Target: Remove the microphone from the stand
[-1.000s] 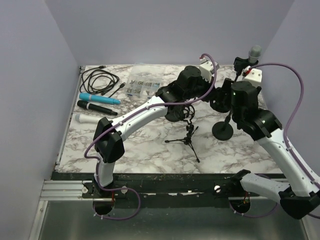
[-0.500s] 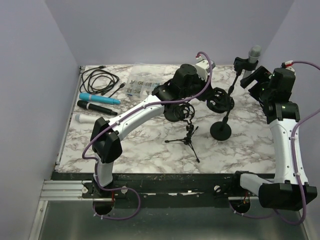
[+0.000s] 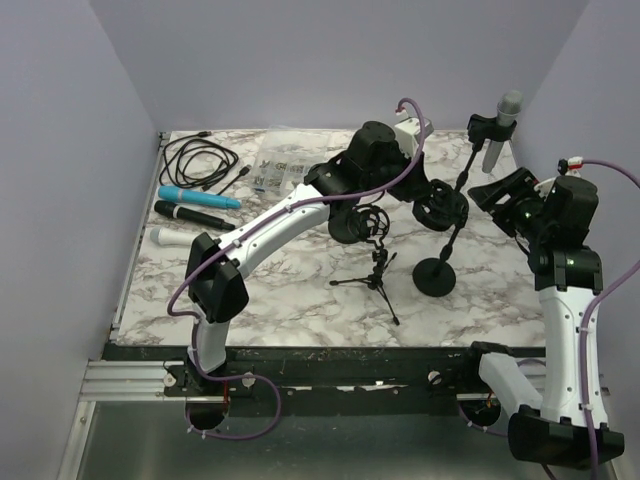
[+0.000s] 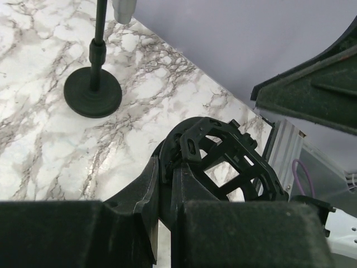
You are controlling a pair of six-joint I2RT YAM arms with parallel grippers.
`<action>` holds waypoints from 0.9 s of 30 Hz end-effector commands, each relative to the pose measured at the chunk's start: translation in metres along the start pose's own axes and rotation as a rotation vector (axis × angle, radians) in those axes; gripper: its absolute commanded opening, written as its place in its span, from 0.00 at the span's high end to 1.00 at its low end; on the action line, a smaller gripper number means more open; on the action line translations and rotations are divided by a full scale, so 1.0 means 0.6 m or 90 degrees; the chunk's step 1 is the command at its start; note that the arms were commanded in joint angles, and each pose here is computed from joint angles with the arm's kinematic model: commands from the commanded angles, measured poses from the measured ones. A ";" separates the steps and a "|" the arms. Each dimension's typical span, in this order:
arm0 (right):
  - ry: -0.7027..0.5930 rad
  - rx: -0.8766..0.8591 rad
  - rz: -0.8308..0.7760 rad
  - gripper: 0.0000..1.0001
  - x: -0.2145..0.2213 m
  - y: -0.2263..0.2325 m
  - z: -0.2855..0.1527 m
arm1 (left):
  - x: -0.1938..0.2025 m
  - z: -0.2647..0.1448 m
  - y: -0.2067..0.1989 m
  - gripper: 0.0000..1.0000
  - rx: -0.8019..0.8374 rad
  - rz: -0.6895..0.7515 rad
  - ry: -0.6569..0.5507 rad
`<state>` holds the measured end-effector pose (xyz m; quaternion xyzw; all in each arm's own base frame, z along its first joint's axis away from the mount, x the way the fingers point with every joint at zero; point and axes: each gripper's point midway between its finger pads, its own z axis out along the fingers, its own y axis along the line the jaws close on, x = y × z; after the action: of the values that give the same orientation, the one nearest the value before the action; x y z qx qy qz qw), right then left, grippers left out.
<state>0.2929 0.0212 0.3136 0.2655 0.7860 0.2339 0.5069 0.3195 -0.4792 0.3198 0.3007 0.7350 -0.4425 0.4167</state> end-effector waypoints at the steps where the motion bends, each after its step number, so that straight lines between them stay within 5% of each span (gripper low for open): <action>1: 0.058 0.007 0.010 0.35 0.053 -0.026 -0.006 | -0.031 0.003 -0.041 1.00 0.064 -0.026 -0.026; 15: 0.120 0.041 -0.004 0.42 0.116 -0.071 -0.013 | -0.011 0.001 -0.048 0.97 0.057 -0.023 -0.019; 21: 0.137 0.085 0.011 0.59 0.143 -0.104 -0.014 | -0.006 -0.005 -0.052 0.88 0.062 -0.030 -0.011; 27: 0.200 0.125 0.066 0.61 0.214 -0.150 -0.010 | 0.001 -0.012 -0.054 0.72 0.067 -0.032 -0.006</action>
<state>0.2673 0.0333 0.2651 0.2610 0.7952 0.2540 0.4848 0.3070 -0.4900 0.3130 0.2981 0.7338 -0.4654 0.3952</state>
